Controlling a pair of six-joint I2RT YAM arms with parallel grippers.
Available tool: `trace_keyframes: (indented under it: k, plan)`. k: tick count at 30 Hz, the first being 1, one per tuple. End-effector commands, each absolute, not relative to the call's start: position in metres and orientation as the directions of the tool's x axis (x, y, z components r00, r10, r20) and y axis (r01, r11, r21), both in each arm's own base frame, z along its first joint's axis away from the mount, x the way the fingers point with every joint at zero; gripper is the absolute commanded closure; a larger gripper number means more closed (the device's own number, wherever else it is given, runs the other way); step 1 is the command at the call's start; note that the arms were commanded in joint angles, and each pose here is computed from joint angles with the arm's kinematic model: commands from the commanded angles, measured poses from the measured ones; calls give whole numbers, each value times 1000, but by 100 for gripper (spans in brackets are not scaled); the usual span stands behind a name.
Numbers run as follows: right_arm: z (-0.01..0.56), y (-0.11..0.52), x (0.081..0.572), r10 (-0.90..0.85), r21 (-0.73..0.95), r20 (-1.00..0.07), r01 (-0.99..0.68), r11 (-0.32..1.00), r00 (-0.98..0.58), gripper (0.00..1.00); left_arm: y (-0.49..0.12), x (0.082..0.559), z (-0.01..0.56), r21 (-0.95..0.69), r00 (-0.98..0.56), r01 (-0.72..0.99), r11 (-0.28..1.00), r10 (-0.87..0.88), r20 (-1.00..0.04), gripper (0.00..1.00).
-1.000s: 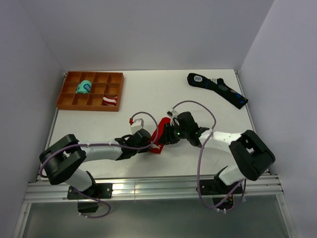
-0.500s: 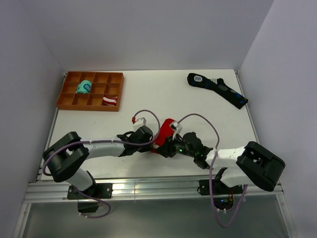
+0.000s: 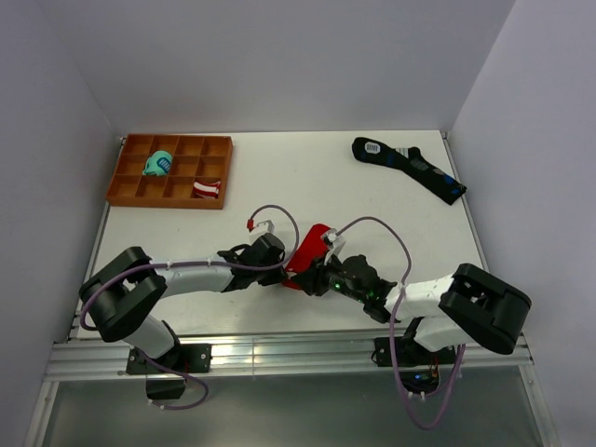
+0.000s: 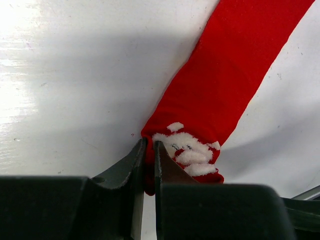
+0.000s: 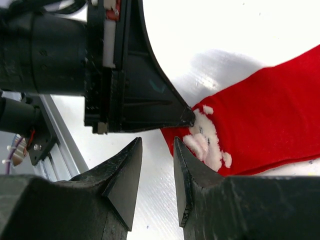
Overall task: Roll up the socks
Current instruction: Roll the sock at the center of the board.
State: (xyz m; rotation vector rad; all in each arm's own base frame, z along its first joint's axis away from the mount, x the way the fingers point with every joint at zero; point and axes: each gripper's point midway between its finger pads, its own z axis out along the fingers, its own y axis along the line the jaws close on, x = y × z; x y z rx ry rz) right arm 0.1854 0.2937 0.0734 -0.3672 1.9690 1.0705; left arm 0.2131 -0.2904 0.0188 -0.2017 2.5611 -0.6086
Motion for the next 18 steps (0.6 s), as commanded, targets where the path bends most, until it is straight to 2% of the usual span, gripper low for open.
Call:
trace_keyframes:
  k: [1,4,12,18]
  plan:
    - [76,297,186,145,536,-807,-609,585,-572,61,-256,179,-19,-309,-929,-70,948,-175,-327,100]
    - [75,297,180,152,549,-800,-607,575,-581,61,-256,179,-20,-305,-930,-70,950,-173,-325,100]
    - [79,281,181,168,491,-835,-573,656,-523,61,-257,179,-21,-307,-931,-69,949,-172,-322,100]
    - [72,283,176,141,485,-833,-581,653,-536,61,-259,179,-20,-311,-931,-68,948,-172,-321,100]
